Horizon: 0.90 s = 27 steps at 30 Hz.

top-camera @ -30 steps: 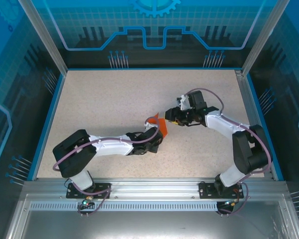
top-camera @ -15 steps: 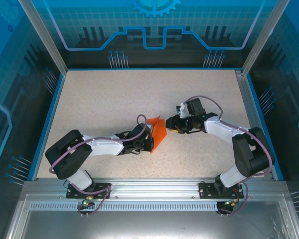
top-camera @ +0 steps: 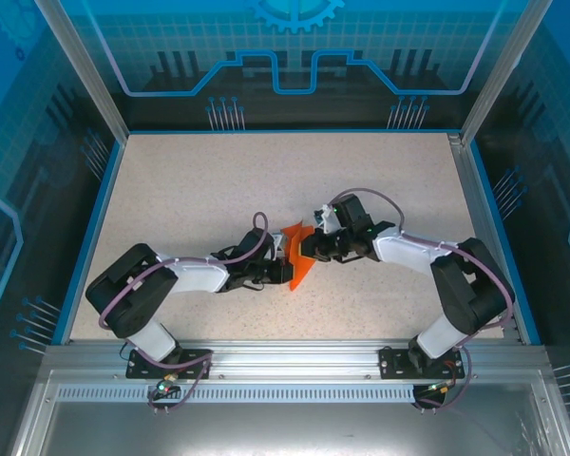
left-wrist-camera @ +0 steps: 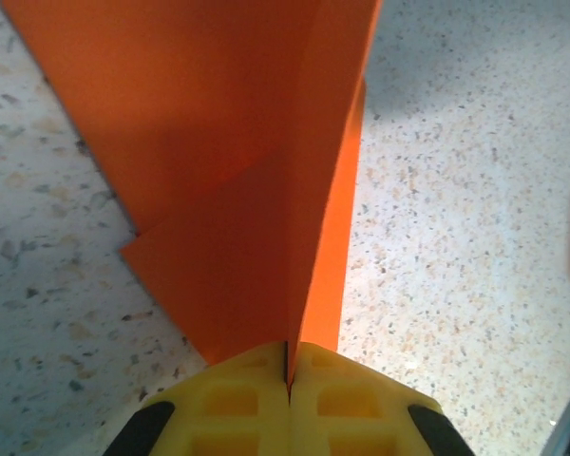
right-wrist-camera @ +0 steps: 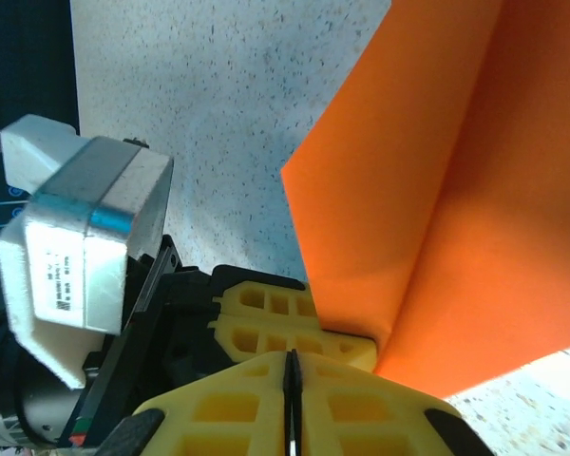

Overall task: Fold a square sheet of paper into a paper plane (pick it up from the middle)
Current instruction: Fourth fold the wing at the center of the table.

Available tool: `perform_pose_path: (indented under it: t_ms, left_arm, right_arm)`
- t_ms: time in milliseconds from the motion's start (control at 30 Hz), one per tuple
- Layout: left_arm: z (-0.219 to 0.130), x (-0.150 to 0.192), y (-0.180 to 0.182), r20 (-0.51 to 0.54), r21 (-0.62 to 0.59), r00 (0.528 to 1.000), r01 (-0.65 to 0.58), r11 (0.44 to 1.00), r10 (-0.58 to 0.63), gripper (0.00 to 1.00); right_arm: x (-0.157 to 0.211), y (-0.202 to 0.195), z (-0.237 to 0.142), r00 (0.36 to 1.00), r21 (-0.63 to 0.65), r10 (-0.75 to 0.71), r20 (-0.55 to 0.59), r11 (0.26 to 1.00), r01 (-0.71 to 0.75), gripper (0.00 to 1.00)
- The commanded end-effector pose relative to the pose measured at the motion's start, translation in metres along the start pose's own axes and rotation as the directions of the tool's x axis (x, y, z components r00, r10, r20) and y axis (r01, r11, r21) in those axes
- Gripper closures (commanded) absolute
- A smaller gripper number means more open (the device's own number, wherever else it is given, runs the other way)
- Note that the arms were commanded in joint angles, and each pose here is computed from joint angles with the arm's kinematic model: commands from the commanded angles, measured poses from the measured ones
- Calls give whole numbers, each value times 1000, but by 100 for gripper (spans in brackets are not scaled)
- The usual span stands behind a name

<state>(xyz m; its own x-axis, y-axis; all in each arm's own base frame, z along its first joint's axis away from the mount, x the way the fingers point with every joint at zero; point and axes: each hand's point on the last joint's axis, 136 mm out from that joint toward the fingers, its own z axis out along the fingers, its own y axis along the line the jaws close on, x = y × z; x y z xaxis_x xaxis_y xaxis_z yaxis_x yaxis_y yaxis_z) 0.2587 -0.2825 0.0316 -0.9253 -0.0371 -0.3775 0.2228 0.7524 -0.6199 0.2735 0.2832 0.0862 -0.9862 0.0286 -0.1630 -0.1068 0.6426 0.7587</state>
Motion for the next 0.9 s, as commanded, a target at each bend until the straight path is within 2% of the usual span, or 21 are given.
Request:
perform_pose_path:
  t_ms: [0, 133, 400, 867]
  left_arm:
    - [2, 8, 1, -38, 53, 999, 26, 998, -24, 97]
    - [2, 11, 5, -51, 56, 998, 37, 998, -34, 97]
    - [5, 19, 11, -110, 50, 992, 61, 997, -55, 96]
    - [7, 25, 11, -157, 71, 984, 97, 993, -85, 94]
  right_arm:
    - [1, 10, 12, 1000, -37, -2, -20, 999, 1, 90]
    - [-3, -2, 20, 999, 0, 34, -17, 999, -34, 90]
    - [-17, 10, 25, 1000, -27, 30, -8, 999, -30, 90]
    - [-7, 6, 36, 998, -14, 45, -33, 999, -45, 90]
